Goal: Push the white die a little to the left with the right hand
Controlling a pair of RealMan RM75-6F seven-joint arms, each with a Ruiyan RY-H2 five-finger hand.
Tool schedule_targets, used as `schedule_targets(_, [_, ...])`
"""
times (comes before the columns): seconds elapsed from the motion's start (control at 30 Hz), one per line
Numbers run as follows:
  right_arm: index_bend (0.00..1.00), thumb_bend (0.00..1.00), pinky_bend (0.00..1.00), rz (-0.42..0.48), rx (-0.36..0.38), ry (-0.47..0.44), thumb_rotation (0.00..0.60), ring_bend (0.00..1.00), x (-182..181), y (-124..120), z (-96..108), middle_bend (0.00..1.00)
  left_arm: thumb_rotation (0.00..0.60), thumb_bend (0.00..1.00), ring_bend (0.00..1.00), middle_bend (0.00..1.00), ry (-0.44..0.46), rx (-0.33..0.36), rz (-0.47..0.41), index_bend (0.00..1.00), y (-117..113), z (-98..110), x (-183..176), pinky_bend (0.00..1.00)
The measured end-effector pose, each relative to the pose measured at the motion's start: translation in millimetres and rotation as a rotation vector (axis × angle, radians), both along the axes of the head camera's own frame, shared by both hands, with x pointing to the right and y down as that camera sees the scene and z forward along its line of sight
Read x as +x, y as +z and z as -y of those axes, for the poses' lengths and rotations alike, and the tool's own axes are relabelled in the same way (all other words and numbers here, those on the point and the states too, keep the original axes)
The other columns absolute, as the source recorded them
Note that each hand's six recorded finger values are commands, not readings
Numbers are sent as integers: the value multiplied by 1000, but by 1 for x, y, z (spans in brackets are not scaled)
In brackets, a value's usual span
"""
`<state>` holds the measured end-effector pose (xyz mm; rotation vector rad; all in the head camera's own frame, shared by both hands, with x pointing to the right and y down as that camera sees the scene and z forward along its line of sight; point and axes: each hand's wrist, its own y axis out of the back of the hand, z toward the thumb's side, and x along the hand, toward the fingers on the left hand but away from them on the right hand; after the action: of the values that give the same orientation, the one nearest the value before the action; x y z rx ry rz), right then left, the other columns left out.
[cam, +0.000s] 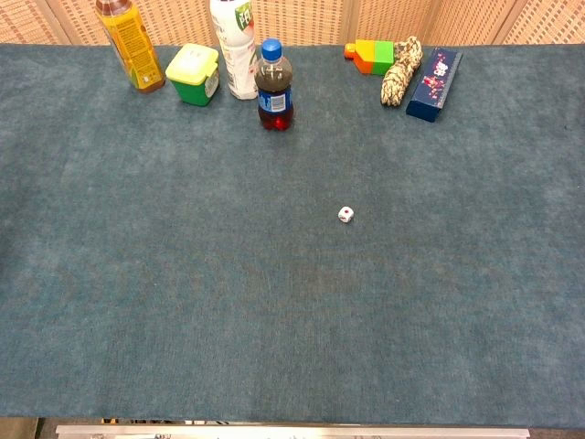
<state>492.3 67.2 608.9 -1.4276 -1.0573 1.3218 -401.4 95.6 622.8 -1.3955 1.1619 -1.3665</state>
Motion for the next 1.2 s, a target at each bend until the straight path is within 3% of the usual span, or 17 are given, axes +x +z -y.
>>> schedule_targets(0.4, [0, 225, 163, 67, 8, -72, 600, 128, -19, -7, 6, 198, 600, 220, 67, 39, 0, 4, -8, 26, -1, -3, -2, 35])
schedule_targets(0.47, [0, 226, 221, 71, -1, -101, 600, 184, -27, -9, 9, 230, 600, 220, 67, 39, 2, 3, -7, 26, -1, -4, -2, 35])
schedule_targets(0.67, [1, 228, 574, 61, -55, -236, 600, 489, -66, -8, 22, 376, 600, 219, 67, 39, 6, 4, -12, 26, -2, -5, -1, 34])
schedule_targets(0.77, [5, 253, 758, 41, -87, -313, 600, 726, -87, -5, 28, 575, 600, 220, 68, 40, -1, 3, -14, 25, -2, -6, -3, 34])
schedule_targets(0.83, [7, 286, 826, 28, -109, -353, 600, 828, -99, -2, 31, 690, 600, 220, 68, 40, -4, 1, -14, 26, -2, -7, -4, 34])
schedule_targets(1.0, [24, 295, 941, -23, -186, -471, 600, 984, -133, 10, 38, 875, 600, 220, 69, 42, -7, 3, -17, 26, -3, -9, -5, 34])
schedule_targets(1.1, [29, 336, 997, -49, -235, -537, 600, 1000, -154, 19, 39, 983, 600, 220, 69, 44, -6, 3, -19, 26, -4, -9, -5, 35])
schedule_targets(1.2, [29, 346, 1000, -66, -295, -585, 600, 1000, -172, 29, 38, 1000, 600, 219, 69, 44, -5, 2, -20, 26, -4, -10, -4, 35])
